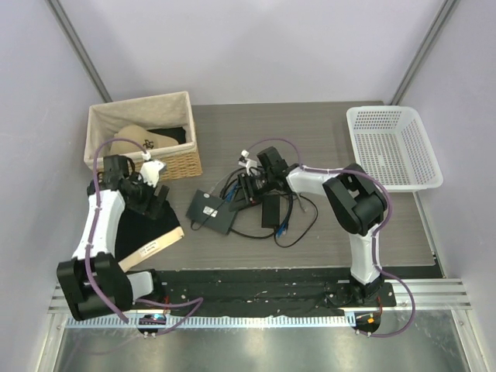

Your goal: Pull the plug from the switch port

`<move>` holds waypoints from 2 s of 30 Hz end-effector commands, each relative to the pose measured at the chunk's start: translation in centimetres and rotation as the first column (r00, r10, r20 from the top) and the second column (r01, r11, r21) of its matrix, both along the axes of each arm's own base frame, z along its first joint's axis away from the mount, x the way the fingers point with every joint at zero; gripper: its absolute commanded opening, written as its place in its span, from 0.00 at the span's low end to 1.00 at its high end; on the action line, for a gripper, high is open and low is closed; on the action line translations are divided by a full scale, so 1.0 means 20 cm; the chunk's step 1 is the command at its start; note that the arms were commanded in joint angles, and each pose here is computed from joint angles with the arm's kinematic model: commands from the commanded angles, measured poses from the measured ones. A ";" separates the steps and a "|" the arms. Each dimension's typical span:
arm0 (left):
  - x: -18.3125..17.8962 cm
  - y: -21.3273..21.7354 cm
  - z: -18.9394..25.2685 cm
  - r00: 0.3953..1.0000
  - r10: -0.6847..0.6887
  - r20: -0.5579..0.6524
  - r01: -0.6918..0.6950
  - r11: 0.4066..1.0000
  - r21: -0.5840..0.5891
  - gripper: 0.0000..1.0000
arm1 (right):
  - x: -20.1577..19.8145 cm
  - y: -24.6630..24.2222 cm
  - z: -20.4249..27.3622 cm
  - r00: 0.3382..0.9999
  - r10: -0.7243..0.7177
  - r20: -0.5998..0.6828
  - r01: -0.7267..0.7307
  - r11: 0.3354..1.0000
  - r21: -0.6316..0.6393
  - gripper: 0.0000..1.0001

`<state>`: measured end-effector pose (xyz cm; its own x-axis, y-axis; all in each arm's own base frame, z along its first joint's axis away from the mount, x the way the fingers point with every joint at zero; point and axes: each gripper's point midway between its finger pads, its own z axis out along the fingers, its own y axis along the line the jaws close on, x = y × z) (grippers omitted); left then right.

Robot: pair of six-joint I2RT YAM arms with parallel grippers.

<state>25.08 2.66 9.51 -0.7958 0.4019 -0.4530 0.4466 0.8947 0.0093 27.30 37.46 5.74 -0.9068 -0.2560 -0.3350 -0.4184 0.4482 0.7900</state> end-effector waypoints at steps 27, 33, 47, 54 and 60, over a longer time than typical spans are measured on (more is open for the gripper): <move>0.14 -0.83 0.30 0.841 -0.193 0.505 0.292 0.948 -0.124 1.00 | 0.27 -0.29 0.47 0.908 -0.097 -0.407 0.172 0.973 0.152 0.01; 0.21 -0.87 0.22 0.861 -0.177 0.476 0.257 0.960 -0.108 1.00 | 0.30 -0.33 0.44 0.878 -0.092 -0.470 0.203 0.961 0.190 0.01; 0.18 -1.04 0.17 0.976 0.216 -0.030 -0.184 0.744 -0.642 1.00 | 0.20 -0.43 0.61 0.994 0.042 -0.101 -0.007 0.948 0.319 0.01; 0.18 -1.13 0.15 0.977 0.156 -0.147 -0.213 0.610 -0.763 1.00 | 0.06 -0.49 0.62 0.992 0.122 -0.028 -0.107 0.940 0.324 0.01; 0.17 -1.19 0.13 0.984 0.075 -0.162 -0.176 0.566 -0.805 0.96 | 0.00 -0.48 0.61 0.986 0.162 -0.030 -0.143 0.932 0.333 0.01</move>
